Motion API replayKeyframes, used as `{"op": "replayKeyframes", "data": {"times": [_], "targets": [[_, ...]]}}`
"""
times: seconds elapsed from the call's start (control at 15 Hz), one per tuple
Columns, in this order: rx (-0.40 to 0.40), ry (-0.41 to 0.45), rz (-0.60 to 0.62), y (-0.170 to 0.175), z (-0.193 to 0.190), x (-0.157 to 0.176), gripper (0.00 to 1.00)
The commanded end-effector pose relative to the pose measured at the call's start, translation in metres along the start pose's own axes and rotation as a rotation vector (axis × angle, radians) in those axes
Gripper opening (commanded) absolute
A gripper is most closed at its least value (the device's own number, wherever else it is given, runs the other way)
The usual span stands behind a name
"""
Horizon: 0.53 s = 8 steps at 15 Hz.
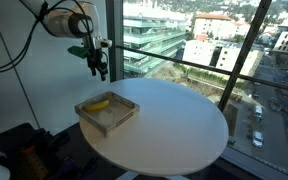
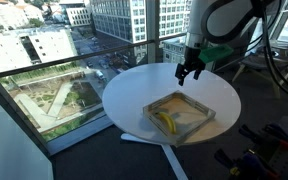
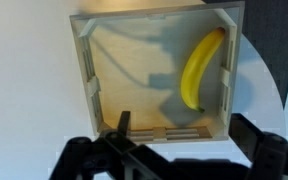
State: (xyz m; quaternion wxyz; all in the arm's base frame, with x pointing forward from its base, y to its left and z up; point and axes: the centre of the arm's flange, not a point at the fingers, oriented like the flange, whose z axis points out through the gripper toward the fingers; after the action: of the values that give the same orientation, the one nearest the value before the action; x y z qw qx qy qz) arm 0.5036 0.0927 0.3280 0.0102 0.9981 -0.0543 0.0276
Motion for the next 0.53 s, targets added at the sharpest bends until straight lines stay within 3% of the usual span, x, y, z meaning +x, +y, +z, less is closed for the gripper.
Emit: {"op": "replayKeyframes", "data": {"times": [0.0,0.47], "targets": [[-0.017,0.000,0.043,0.010,-0.013,-0.019,1.00],[-0.021,-0.004,0.101,0.023,-0.019,-0.033,1.00]]}}
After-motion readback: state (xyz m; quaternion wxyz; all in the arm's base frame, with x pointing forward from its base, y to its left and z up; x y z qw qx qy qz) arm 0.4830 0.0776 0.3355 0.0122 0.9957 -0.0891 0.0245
